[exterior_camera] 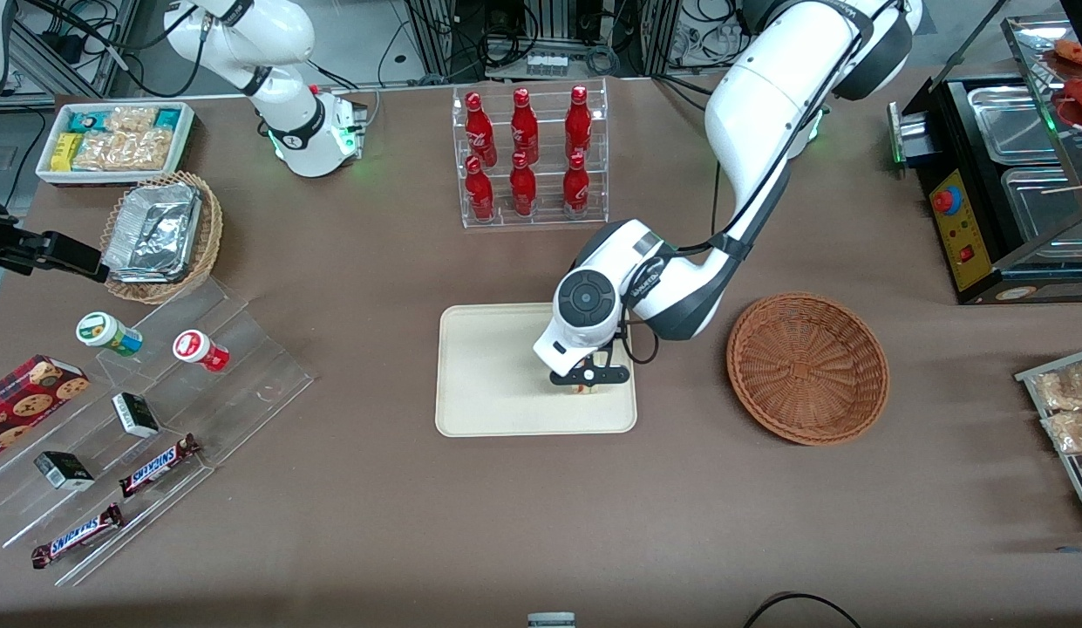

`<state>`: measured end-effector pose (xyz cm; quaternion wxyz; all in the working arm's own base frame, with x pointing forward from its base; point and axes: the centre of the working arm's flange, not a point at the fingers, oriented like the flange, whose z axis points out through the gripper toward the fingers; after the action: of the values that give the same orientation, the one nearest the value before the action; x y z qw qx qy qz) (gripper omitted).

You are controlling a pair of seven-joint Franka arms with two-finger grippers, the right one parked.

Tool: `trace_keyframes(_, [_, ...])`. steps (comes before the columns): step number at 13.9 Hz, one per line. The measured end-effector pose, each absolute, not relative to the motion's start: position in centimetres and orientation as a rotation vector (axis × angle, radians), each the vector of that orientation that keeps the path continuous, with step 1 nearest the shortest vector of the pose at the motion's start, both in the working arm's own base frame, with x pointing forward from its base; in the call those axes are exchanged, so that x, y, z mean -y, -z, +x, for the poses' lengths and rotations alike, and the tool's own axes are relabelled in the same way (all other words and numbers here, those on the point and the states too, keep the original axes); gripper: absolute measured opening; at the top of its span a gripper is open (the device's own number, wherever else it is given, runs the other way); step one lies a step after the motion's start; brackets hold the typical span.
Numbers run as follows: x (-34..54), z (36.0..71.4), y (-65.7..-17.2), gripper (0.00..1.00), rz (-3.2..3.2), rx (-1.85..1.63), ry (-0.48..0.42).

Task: Place sandwich from basket to tray
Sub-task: 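Lower the sandwich onto the tray and open the left gripper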

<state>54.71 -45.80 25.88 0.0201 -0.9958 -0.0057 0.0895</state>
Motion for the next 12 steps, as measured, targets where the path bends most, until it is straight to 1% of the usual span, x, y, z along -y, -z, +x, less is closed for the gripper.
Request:
trace_keyframes(2, [45.8, 54.9, -25.5, 0.15, -3.077, 0.033, -0.236])
trace_keyframes(5, [45.9, 54.9, -24.6, 0.15, -3.077, 0.044, -0.230])
trace_keyframes(7, [45.9, 54.9, -24.3, 0.30, -3.078, 0.043, -0.229])
trace_keyframes(9, [46.0, 55.0, -24.4, 0.49, -3.081, 0.046, -0.224])
trace_keyframes(11, [46.2, 55.3, -25.0, 0.71, -3.091, 0.059, -0.207])
trace_keyframes(12, [46.3, 55.7, -25.6, 0.80, -3.100, 0.067, -0.193])
